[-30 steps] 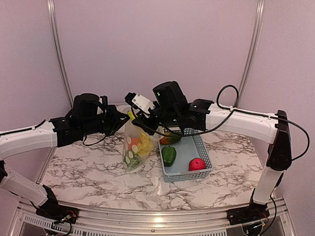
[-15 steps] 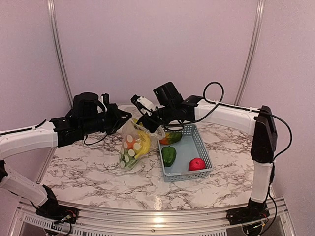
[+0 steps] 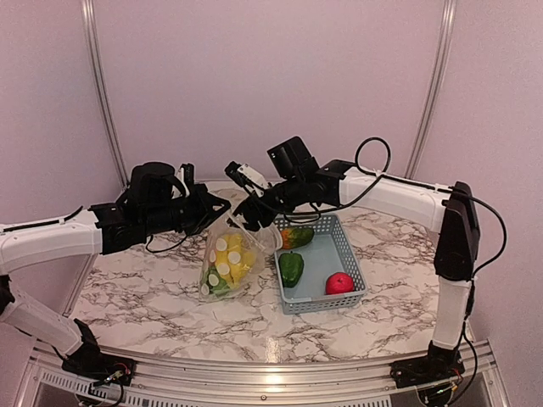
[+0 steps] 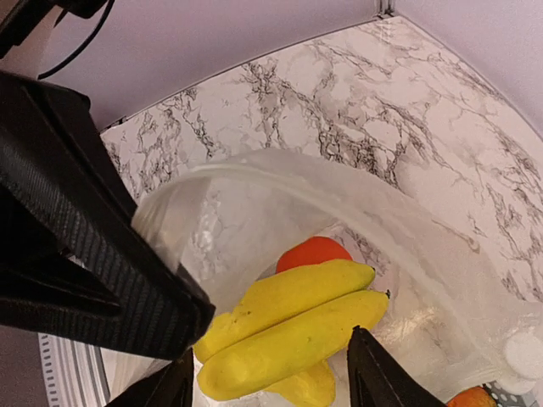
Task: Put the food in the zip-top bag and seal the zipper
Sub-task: Place the fake fruit in the zipper food storage bag, then pick up the fake fruit from the bin.
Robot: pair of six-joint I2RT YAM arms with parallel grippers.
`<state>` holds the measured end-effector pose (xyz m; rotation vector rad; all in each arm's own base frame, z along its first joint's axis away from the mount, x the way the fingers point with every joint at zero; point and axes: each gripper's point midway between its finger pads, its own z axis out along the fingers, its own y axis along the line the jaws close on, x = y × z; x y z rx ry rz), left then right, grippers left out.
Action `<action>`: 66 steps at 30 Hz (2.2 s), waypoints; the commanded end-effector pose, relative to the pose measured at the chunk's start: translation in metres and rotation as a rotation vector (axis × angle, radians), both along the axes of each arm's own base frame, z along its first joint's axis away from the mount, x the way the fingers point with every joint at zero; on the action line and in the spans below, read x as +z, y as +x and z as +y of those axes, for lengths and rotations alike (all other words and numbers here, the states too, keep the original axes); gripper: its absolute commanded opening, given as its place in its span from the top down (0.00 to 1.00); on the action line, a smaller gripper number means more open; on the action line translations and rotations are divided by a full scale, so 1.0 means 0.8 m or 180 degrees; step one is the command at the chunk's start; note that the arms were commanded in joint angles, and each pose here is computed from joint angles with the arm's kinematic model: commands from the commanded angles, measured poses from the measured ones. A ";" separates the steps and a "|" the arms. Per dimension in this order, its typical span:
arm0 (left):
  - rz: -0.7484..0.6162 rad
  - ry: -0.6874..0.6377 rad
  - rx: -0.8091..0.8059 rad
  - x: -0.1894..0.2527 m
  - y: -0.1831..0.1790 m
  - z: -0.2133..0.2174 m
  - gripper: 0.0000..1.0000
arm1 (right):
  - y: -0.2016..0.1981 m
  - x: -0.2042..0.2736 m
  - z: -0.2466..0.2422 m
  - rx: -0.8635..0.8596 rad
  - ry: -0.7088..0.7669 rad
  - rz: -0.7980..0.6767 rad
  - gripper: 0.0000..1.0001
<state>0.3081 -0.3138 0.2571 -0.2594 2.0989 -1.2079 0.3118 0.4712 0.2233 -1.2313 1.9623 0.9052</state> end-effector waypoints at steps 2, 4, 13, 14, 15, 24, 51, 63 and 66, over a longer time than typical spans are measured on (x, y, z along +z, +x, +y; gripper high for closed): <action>-0.0180 0.0042 -0.0003 0.021 -0.004 0.007 1.00 | -0.043 0.060 -0.027 0.0395 0.0160 -0.0041 0.40; -0.0206 0.0096 0.0044 0.020 -0.001 0.010 1.00 | -0.050 0.075 -0.041 0.0478 0.0186 -0.0087 0.40; -0.0242 0.0290 0.0031 0.021 -0.002 0.016 1.00 | -0.048 0.101 -0.125 0.0448 0.0003 -0.0534 0.41; -0.0251 0.0310 0.0030 0.021 -0.002 0.017 1.00 | -0.041 0.097 -0.136 0.0396 -0.0019 -0.0511 0.41; -0.0256 0.0332 0.0028 0.021 -0.002 0.017 1.00 | -0.036 0.089 -0.147 0.0363 -0.0051 -0.0485 0.41; -0.0227 0.0570 -0.0004 0.013 -0.003 0.022 1.00 | -0.012 0.004 -0.228 0.0032 -0.0811 -0.0457 0.42; -0.0321 0.1022 -0.0127 0.010 -0.008 0.032 1.00 | -0.095 -0.173 -0.320 0.0707 -0.2275 0.0259 0.40; -0.0292 0.1001 -0.0244 0.003 -0.007 0.020 1.00 | -0.096 -0.212 -0.328 0.0651 -0.2652 0.0208 0.29; -0.0295 0.0993 -0.0242 0.004 -0.008 0.021 1.00 | -0.090 -0.206 -0.322 0.0605 -0.2650 0.0130 0.35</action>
